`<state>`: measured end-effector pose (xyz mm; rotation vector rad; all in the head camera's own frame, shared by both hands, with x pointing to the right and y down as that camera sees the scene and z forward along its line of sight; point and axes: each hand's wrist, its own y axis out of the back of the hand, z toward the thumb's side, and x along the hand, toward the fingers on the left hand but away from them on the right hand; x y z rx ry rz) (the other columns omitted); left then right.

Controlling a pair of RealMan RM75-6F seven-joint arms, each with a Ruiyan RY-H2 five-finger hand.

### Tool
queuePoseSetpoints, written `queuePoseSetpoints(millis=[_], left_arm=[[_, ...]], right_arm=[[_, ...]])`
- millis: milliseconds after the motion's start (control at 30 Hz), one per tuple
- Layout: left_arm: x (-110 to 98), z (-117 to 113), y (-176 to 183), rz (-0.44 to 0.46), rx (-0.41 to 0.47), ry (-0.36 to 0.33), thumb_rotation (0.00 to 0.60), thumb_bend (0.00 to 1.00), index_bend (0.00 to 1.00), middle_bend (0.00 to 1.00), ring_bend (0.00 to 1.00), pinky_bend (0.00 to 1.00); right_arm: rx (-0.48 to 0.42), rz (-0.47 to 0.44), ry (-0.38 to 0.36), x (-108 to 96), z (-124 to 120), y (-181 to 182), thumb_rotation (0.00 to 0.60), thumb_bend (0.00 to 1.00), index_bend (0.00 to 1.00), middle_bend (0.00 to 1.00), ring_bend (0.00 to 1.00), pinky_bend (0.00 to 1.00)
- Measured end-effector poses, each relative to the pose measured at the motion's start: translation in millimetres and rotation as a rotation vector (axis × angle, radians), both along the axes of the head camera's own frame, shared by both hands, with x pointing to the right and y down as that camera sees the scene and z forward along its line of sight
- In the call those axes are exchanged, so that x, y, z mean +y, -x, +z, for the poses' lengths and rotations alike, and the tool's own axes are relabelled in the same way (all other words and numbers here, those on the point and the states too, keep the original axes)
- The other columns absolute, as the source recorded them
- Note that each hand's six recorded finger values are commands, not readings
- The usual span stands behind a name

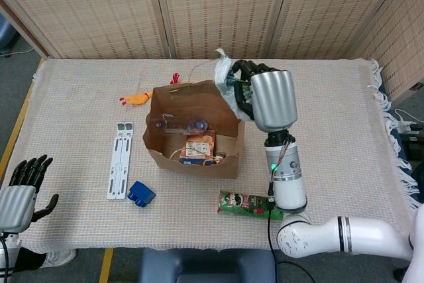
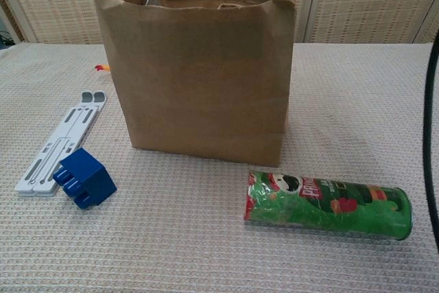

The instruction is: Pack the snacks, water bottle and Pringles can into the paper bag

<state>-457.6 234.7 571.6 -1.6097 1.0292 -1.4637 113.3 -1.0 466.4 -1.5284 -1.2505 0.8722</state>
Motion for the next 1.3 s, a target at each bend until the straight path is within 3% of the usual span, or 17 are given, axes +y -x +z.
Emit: queuePoseSetpoints(millis=[167, 267, 367, 533, 600, 900, 1133, 1300], left_arm=[[0, 0, 1, 0.0, 0.003, 0.0, 0.6, 0.37, 0.02, 0.0, 0.0, 0.0], [0, 0, 1, 0.002, 0.003, 0.001, 0.6, 0.37, 0.02, 0.0, 0.0, 0.0], [0, 0, 1, 0.002, 0.002, 0.001, 0.6, 0.37, 0.02, 0.0, 0.0, 0.0], [0, 0, 0, 0.002, 0.0, 0.001, 0.6, 0.37, 0.02, 0.0, 0.0, 0.0], [0, 0, 0, 0.002, 0.0, 0.001, 0.6, 0.37, 0.02, 0.0, 0.0, 0.0], [0, 0, 0, 0.001, -0.003, 0.0, 0.6, 0.37, 0.02, 0.0, 0.0, 0.0], [0, 0, 0, 0.001, -0.01, -0.001, 0.6, 0.37, 0.02, 0.0, 0.0, 0.0], [0, 0, -1, 0.0, -0.014, -0.004, 0.6, 0.37, 0.02, 0.0, 0.0, 0.0]], right_arm=[[0.027, -0.076, 0.052, 22, 26, 34, 0.6, 0.46, 0.72, 0.57, 0.6, 0.75], [0.07, -0.097, 0.079, 30, 44, 43, 0.6, 0.46, 0.66, 0.57, 0.55, 0.71], [0.106, -0.106, 0.115, 34, 57, 45, 0.6, 0.36, 0.47, 0.49, 0.41, 0.59], [0.138, -0.093, 0.202, 35, 71, 41, 0.6, 0.15, 0.05, 0.23, 0.17, 0.35], [0.138, -0.087, 0.233, 35, 73, 39, 0.6, 0.12, 0.0, 0.18, 0.12, 0.3], [0.114, -0.03, 0.236, 23, 53, 6, 0.6, 0.12, 0.0, 0.15, 0.1, 0.25], [0.1, 0.077, 0.25, 17, 38, -65, 0.6, 0.12, 0.0, 0.15, 0.1, 0.24], [0.147, 0.136, 0.314, 28, 40, -127, 0.6, 0.12, 0.0, 0.15, 0.1, 0.22]])
